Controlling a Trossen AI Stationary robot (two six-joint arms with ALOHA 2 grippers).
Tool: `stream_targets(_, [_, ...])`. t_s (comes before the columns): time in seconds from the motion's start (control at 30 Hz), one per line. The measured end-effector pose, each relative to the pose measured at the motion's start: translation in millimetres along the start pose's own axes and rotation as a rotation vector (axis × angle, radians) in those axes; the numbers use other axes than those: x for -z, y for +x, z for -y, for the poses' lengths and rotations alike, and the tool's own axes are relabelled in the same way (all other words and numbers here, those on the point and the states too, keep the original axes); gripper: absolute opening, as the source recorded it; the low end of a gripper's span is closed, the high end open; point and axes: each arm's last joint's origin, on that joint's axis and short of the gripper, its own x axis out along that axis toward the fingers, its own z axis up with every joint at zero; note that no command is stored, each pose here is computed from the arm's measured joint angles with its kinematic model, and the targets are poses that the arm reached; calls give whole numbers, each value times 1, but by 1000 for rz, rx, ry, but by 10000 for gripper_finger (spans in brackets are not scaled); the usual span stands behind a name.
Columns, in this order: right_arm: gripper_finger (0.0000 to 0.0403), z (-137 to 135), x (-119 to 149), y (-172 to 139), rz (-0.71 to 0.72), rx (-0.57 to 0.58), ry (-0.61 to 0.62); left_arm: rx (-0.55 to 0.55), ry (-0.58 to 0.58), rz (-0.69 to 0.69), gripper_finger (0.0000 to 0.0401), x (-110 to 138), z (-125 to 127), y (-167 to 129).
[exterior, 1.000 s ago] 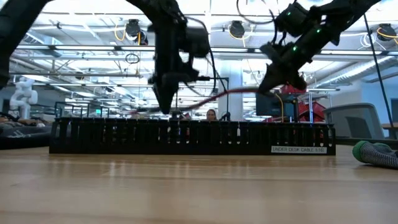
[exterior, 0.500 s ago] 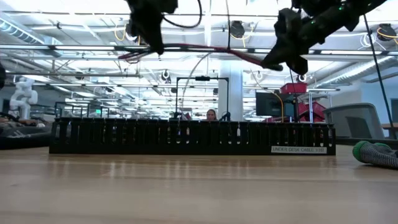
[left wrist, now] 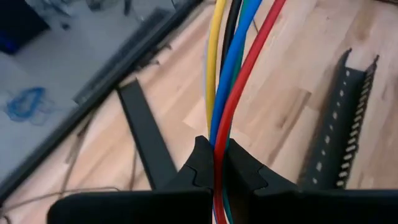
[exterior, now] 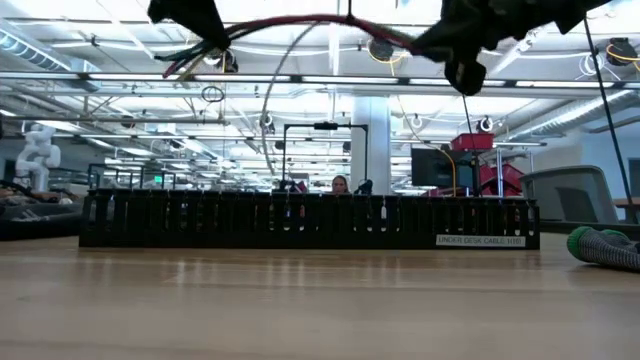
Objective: Ziptie cables
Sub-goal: Put the ziptied cable wires into the cable duct
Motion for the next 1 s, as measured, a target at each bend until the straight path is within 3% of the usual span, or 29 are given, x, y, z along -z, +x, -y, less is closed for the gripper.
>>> stream_targets(0.27, [4, -13, 6, 16, 15, -32, 98, 26, 122, 40, 17, 16, 5, -28])
stream_targets(0.4, [4, -19, 14, 28, -19, -34, 124, 24, 119, 50, 17, 29, 11, -41])
stream_targets(0.7, [4, -27, 32, 58, -66, -55, 158, 57, -70, 26, 15, 83, 30, -43])
stream_targets(0.83, [4, -31, 37, 68, -74, -76, 146, 43, -136, 68, 15, 86, 35, -44])
stream_targets(1.0, [4, -36, 27, 79, -62, -80, 87, -15, -168, 227, 15, 78, 32, -48])
